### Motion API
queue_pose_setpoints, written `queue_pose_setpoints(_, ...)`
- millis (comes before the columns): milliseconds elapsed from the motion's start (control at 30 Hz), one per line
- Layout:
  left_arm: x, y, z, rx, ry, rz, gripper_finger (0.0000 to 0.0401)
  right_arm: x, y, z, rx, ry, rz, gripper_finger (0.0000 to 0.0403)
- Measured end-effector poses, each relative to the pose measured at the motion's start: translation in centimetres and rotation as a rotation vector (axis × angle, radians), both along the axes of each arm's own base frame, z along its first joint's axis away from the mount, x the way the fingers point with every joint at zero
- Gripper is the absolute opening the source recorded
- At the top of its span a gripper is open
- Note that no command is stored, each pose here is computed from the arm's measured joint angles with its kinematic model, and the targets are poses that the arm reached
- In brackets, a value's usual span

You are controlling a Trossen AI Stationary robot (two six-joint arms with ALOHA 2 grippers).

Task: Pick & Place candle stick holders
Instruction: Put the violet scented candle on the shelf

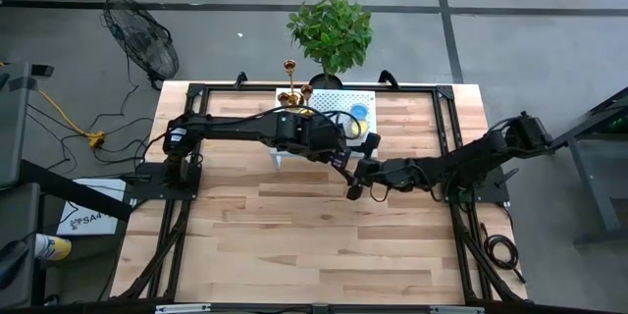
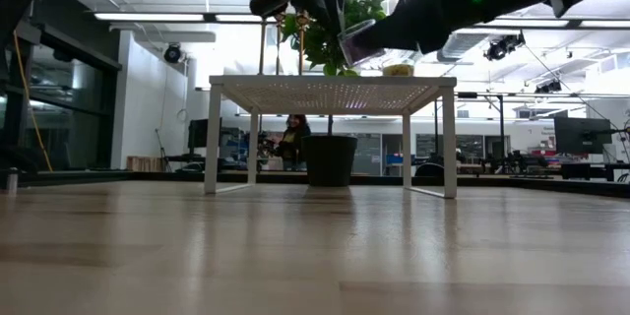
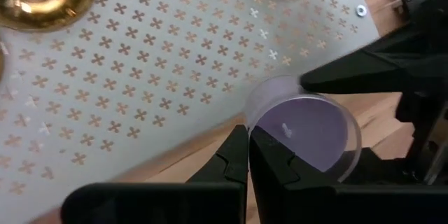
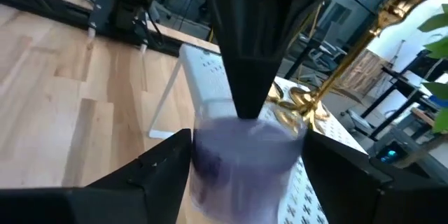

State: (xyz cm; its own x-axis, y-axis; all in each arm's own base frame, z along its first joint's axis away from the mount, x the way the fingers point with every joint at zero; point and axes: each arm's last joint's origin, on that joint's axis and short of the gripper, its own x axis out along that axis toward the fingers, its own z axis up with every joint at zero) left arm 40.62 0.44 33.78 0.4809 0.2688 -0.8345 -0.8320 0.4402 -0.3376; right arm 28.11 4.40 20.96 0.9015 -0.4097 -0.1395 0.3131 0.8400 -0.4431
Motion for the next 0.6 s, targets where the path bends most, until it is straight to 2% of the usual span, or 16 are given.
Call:
queue_pose_setpoints(233,0.17,-0.26,0.11,0.000,-0.021,-0.006,0.0000,0.22,-0.69,-0.12,0.050,0.002,0.033,0.0266)
queue_pose_setpoints(600,0.21,-0.33,0.13,0.013,-0.017,-0.032,0.0000,0.20,-0.63,-0.25,0.080,0.005,0.040,0.0232)
